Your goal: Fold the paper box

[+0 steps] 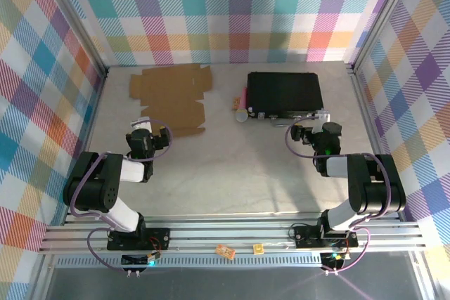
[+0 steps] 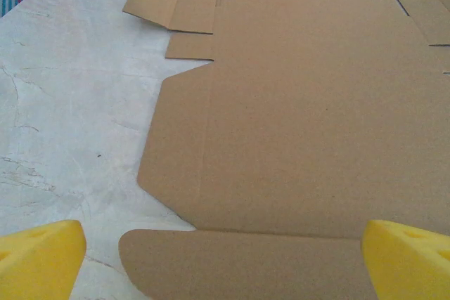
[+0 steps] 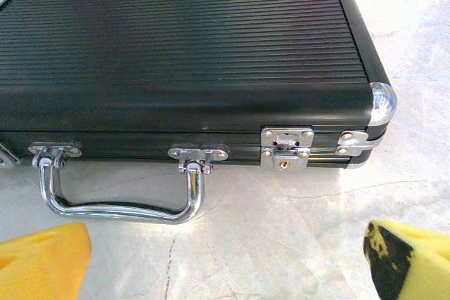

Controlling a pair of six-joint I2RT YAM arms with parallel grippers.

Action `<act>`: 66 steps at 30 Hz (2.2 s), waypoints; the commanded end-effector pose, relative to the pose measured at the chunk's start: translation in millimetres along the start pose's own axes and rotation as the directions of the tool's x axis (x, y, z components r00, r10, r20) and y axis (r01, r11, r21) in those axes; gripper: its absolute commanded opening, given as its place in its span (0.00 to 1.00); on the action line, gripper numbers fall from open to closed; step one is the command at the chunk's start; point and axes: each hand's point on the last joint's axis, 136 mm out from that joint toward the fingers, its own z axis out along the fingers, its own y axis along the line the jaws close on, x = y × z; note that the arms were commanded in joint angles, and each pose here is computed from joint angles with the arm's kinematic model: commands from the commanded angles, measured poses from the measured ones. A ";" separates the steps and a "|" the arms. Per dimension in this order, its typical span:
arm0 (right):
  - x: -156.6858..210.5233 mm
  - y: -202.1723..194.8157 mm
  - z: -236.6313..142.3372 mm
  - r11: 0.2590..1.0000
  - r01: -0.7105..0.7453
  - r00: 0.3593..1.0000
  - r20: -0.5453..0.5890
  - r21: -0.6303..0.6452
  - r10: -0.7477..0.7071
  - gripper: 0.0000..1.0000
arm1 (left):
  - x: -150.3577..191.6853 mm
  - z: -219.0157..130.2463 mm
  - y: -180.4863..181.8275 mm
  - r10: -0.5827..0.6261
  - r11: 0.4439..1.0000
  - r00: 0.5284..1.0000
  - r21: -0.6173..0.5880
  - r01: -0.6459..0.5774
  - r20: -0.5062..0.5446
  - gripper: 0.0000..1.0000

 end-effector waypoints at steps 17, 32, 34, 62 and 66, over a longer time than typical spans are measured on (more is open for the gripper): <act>-7.5 1.8 2.5 1.000 0.004 1.000 0.019 -0.008 -0.004 0.99 | -14.8 1.7 -3.7 0.000 1.000 0.999 0.007 0.000 0.042 1.00; -8.6 1.3 1.7 1.000 0.005 1.000 0.024 -0.006 -0.004 0.99 | -15.2 0.7 -3.5 -0.001 1.000 0.999 0.007 0.001 0.046 1.00; -18.5 -3.3 -4.4 1.000 -0.006 0.999 0.044 0.027 0.005 0.99 | -22.7 -5.7 1.1 -0.002 1.000 0.998 -0.028 0.004 0.066 1.00; -173.4 143.2 -130.6 0.709 -0.702 0.647 -0.477 -0.068 0.595 0.89 | -23.0 -110.7 -61.2 -0.924 0.286 0.101 -0.492 0.822 -0.369 0.56; -156.0 186.1 -142.4 0.739 -0.649 0.681 -0.573 -0.182 0.457 0.85 | -22.7 -77.6 -71.0 -0.932 0.228 0.060 -0.447 0.865 -0.358 0.55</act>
